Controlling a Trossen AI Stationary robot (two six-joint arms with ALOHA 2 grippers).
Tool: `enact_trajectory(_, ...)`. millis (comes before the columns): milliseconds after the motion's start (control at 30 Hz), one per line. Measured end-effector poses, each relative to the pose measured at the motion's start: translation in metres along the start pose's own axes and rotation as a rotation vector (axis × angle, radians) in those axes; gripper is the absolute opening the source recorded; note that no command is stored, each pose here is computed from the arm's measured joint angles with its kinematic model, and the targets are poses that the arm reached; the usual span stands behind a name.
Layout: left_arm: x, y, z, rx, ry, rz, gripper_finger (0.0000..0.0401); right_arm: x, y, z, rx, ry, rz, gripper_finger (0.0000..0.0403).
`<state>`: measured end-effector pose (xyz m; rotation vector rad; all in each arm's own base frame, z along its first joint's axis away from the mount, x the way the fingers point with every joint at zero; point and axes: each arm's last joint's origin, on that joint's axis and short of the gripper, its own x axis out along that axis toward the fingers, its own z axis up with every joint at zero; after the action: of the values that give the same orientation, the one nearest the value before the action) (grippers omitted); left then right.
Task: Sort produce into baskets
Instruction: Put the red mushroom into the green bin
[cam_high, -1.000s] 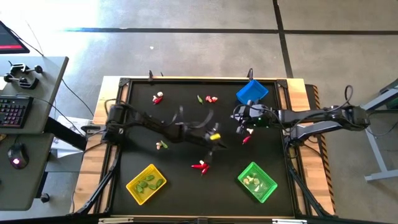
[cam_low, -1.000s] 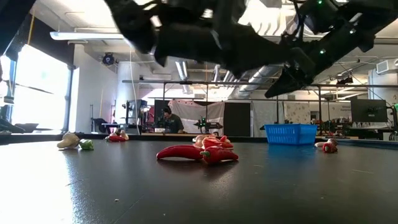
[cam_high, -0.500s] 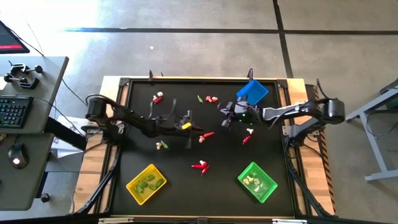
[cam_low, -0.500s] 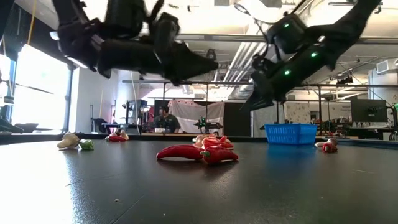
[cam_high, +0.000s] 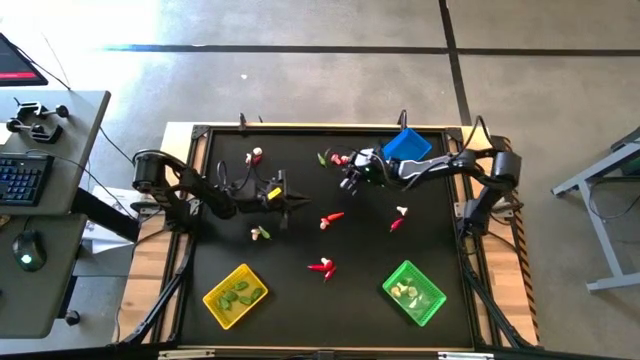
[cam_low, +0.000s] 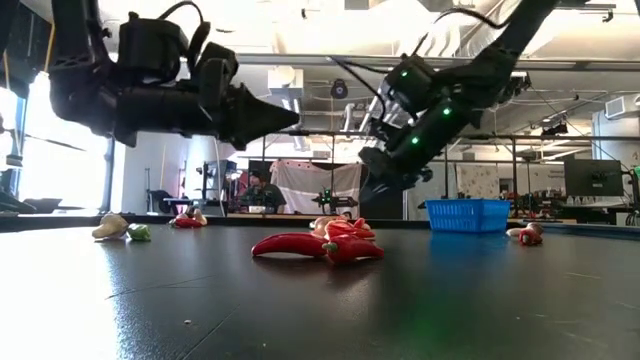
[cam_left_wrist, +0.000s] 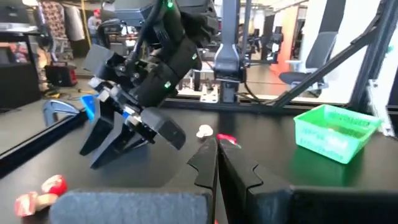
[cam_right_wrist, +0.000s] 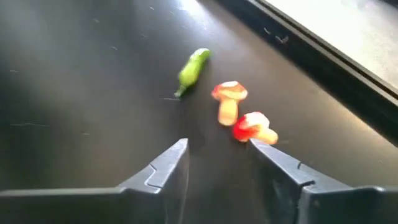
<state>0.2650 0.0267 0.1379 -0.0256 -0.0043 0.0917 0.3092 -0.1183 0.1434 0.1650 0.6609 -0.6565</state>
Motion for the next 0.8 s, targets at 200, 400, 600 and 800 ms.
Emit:
enact_trajectory(200,-0.005,0.005,-0.005,0.0,0.026,0.018,0.0,0.012,-0.01,0.011,0.023,0.01,-0.034,0.0172)
enact_trajectory(400,-0.005,0.006,-0.006,0.011,0.038,0.02,0.0,0.014,-0.021,0.014,0.057,0.026,-0.061,0.0172)
enact_trajectory(600,-0.006,0.006,-0.011,0.034,0.091,0.02,0.0,0.016,-0.028,0.014,0.122,0.034,-0.071,0.0172)
enact_trajectory(800,-0.007,0.006,-0.018,0.033,0.162,0.02,0.0,0.017,-0.036,0.014,0.198,0.044,-0.034,0.0172)
